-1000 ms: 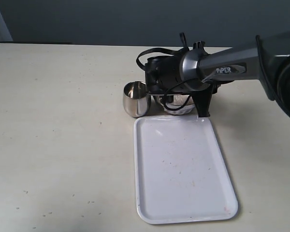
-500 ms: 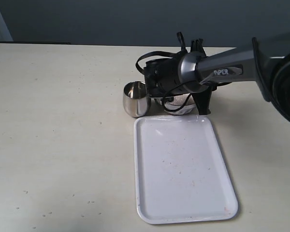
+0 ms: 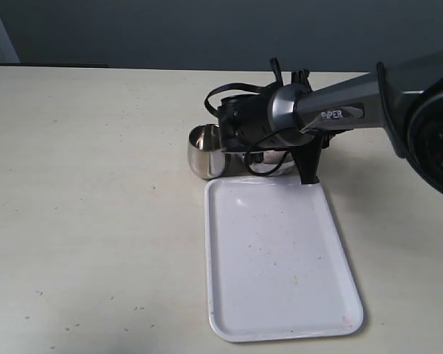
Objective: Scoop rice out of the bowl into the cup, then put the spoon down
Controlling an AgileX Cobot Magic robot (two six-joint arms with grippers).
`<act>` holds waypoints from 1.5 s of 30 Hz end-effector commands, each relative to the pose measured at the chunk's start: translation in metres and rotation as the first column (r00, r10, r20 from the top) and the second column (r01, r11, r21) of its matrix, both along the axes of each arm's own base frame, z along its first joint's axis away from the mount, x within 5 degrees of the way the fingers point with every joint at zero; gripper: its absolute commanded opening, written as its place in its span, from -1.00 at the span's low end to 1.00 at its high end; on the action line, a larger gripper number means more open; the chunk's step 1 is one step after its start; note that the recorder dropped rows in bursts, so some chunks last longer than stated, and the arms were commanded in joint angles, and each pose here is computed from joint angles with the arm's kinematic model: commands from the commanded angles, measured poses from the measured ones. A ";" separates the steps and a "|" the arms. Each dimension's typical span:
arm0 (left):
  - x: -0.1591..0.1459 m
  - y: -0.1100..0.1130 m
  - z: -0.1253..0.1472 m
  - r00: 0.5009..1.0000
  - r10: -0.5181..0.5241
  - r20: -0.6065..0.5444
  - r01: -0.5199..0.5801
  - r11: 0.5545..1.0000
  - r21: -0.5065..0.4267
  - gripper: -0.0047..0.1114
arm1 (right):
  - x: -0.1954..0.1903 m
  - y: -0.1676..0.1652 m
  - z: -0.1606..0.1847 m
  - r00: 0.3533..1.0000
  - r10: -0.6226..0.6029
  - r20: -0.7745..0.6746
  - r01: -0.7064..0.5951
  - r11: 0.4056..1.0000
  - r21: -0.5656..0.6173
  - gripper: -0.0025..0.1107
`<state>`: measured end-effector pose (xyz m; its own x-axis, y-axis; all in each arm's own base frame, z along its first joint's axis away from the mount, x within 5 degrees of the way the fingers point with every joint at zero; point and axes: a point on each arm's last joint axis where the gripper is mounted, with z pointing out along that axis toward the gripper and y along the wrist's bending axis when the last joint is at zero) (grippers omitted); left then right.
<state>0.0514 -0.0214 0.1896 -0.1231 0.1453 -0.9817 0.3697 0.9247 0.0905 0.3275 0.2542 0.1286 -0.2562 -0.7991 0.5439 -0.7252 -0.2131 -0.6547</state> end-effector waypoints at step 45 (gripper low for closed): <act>0.000 0.000 0.002 1.000 -0.002 0.016 0.002 1.000 -0.010 -0.91 | -0.012 -0.013 0.016 0.966 -0.191 -0.176 0.224 0.956 0.191 -0.97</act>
